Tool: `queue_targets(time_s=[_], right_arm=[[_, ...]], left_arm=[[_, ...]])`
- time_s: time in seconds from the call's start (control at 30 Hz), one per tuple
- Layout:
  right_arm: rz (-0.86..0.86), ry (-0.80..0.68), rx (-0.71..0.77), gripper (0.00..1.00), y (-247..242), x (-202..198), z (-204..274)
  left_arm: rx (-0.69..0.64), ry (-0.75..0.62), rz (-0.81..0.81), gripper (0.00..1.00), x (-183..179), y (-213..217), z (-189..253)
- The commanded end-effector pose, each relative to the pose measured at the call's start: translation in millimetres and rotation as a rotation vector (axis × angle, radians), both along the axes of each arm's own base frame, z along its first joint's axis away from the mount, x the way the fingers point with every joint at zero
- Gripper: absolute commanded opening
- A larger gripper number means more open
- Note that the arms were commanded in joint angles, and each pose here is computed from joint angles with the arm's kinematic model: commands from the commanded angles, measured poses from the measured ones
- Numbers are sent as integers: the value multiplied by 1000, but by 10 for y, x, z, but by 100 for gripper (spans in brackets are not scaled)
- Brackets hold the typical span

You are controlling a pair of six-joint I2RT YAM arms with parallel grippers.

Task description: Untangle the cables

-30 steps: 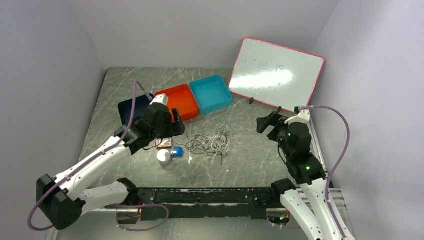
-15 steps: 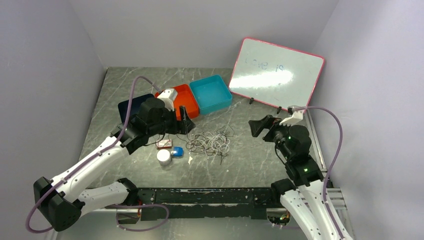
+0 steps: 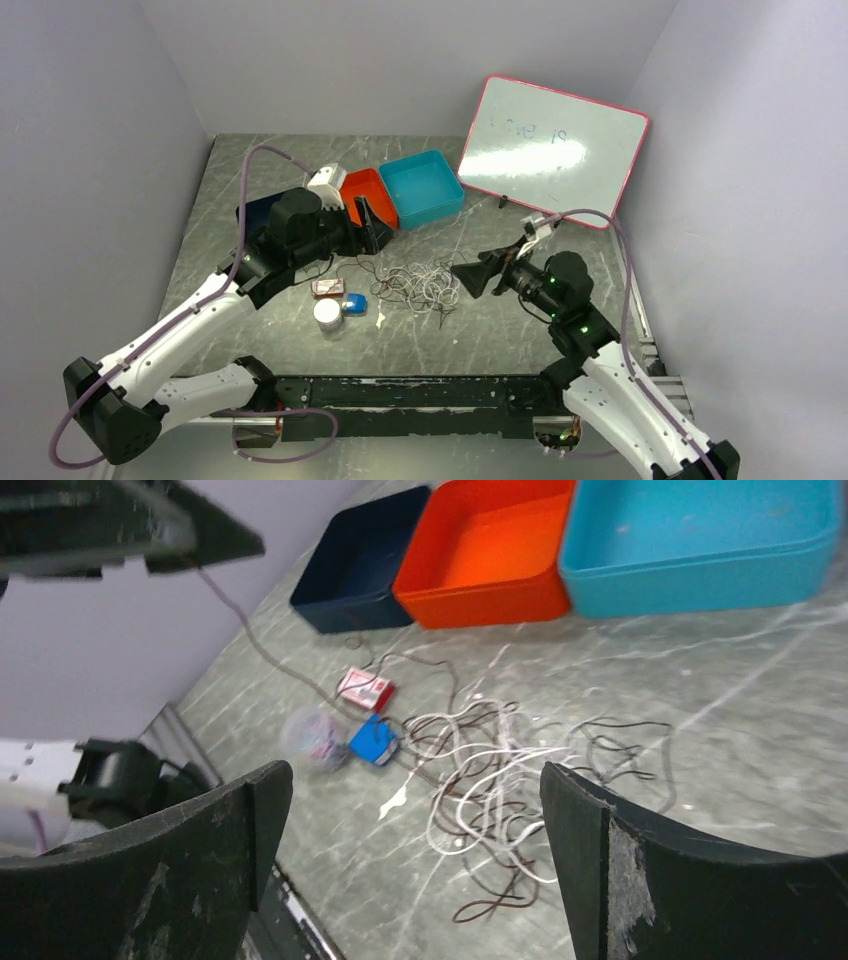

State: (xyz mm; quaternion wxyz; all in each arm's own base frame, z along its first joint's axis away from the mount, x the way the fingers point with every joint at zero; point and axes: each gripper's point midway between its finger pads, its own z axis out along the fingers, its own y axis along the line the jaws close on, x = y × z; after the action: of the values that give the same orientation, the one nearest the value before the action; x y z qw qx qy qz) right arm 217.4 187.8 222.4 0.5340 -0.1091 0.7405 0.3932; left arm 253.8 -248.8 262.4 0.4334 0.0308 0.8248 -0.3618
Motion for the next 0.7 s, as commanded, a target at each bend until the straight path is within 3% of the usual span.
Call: queue_targets(time_s=[0.0,0.33,0.67], right_arm=[[59,-84,32,98,269,-52,78],[203,-273,29,96,1043,-317,-6],[199,-401,-5,94,1567,-214,-154]], left_arm=[[-114,-76,78,82,91,57,368],[-115,-55,65,81,113,-2,342],[-123,-54,68,81,87,18,384]])
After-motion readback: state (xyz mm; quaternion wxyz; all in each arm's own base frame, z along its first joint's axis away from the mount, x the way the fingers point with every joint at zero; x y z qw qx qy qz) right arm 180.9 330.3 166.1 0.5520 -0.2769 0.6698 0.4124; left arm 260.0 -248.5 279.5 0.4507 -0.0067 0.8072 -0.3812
